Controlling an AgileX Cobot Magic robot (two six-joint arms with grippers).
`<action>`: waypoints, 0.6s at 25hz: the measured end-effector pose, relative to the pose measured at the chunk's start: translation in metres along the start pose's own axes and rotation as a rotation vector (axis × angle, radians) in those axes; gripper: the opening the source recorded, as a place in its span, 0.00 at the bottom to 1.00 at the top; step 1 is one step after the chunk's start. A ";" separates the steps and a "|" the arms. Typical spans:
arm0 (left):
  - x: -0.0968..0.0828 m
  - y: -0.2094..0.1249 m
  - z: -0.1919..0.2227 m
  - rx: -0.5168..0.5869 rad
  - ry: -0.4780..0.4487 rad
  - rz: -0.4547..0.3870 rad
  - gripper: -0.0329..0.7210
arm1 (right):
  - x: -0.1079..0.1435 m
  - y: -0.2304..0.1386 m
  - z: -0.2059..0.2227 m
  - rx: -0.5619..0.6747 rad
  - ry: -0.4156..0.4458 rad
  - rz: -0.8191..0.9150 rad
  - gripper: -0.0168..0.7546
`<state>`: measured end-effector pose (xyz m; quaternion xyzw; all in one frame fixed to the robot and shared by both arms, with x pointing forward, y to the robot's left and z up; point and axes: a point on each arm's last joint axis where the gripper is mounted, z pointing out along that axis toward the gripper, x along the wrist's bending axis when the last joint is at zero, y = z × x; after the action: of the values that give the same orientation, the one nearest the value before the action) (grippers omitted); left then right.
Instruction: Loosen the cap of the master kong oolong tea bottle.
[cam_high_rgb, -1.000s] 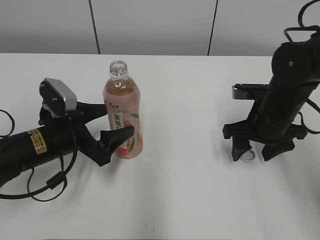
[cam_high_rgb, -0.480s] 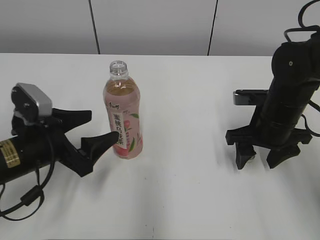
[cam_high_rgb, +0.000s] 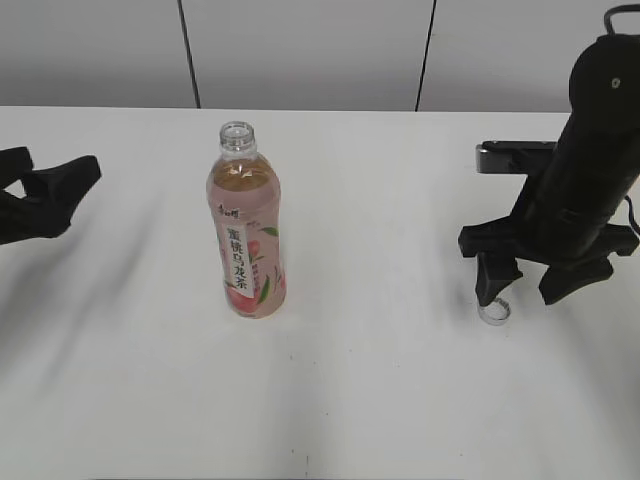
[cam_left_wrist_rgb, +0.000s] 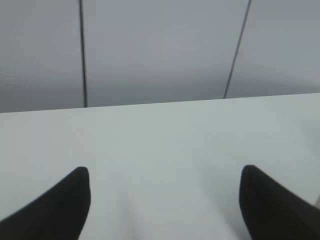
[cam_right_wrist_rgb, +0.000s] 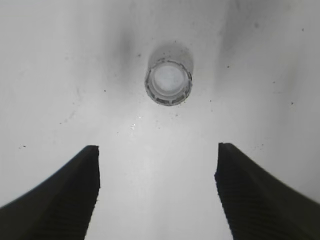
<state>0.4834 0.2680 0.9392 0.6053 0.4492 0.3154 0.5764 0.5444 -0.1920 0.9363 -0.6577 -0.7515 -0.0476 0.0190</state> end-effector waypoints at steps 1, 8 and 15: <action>0.004 0.003 -0.002 0.021 0.029 0.009 0.77 | 0.000 0.000 -0.004 -0.012 0.002 -0.001 0.73; 0.011 0.030 -0.009 0.218 0.239 -0.008 0.75 | 0.001 -0.003 -0.015 -0.013 0.005 -0.004 0.73; 0.006 0.070 -0.046 0.321 0.448 -0.184 0.75 | 0.002 -0.018 -0.043 0.010 0.016 0.000 0.73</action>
<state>0.4568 0.2971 1.0138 0.5609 0.6625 0.3126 0.3857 0.5246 -0.1967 0.9787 -0.6573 -0.7515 -0.0489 0.0281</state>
